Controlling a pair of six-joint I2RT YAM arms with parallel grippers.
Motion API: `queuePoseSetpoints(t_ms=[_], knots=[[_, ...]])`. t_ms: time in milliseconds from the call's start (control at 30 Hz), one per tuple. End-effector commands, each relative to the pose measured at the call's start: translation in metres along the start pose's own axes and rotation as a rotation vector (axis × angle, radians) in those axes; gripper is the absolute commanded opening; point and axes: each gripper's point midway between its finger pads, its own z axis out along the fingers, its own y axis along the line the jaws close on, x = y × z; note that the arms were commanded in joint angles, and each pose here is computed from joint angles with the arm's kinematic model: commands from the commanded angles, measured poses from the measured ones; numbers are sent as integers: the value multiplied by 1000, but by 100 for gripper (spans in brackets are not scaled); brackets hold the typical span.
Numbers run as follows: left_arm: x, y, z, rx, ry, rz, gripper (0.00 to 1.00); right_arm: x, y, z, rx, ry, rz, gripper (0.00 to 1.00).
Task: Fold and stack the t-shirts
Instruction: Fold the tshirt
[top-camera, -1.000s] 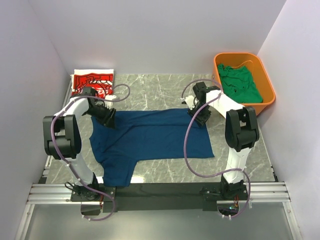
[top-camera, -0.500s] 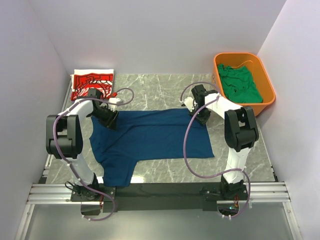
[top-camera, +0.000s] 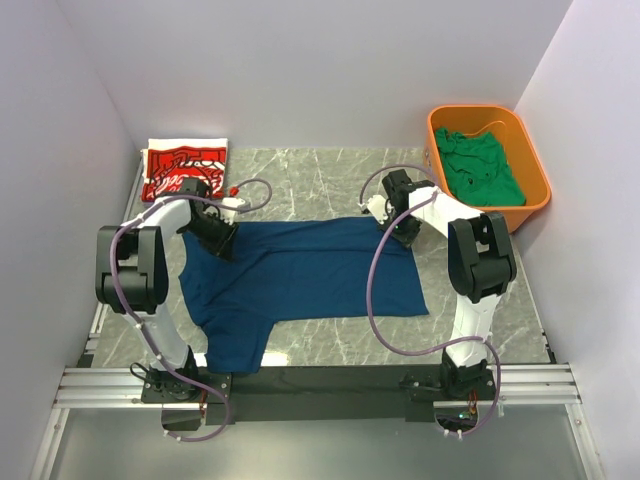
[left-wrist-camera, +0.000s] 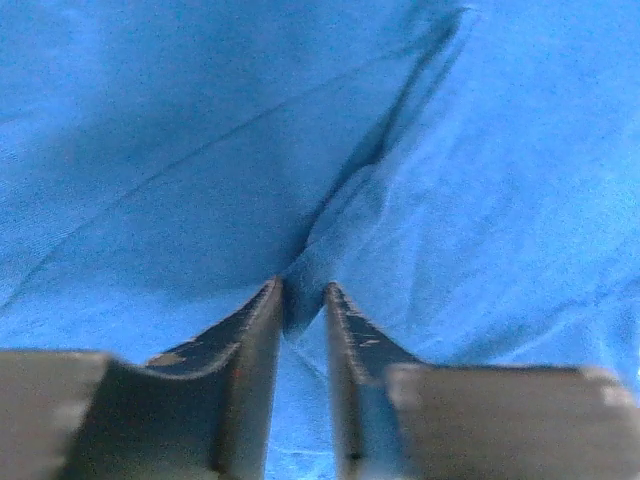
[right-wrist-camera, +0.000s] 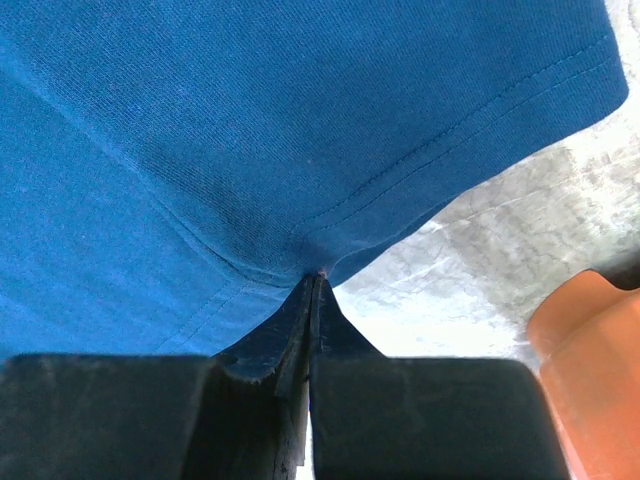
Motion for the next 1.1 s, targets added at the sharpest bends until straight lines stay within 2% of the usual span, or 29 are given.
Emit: queuePoseSetpoints(t_ms=[0, 33, 100, 133, 167, 433, 633, 933, 967, 1000, 1067], knots=[[-6, -14, -5, 40, -9, 40, 27, -11, -5, -10, 26, -41, -22, 0], [-8, -15, -8, 40, -16, 47, 17, -11, -7, -12, 29, -47, -22, 0], [-12, -21, -17, 47, -36, 64, 5, -13, -11, -18, 41, -62, -20, 0], [-14, -24, -22, 51, -43, 72, 1, -14, -12, -20, 45, -65, -20, 0], [-17, -30, -26, 73, -60, 85, 1, -16, -15, -24, 52, -76, -21, 0], [-7, -90, -43, 264, -18, 168, 1, -17, -33, -40, 93, -93, -26, 0], [3, -125, -27, 332, 48, 164, 1, -10, -38, -41, 100, -83, -32, 0], [1, -146, 3, 341, 66, 163, 1, -1, -45, -32, 103, -56, -27, 0], [1, -142, 6, 321, 74, 155, 5, -3, -45, -32, 101, -59, -27, 0], [0, -140, 10, 312, 71, 146, 19, -3, -44, -32, 93, -61, -27, 0], [3, -135, 16, 300, 92, 135, 27, -2, -41, -31, 80, -56, -28, 0]])
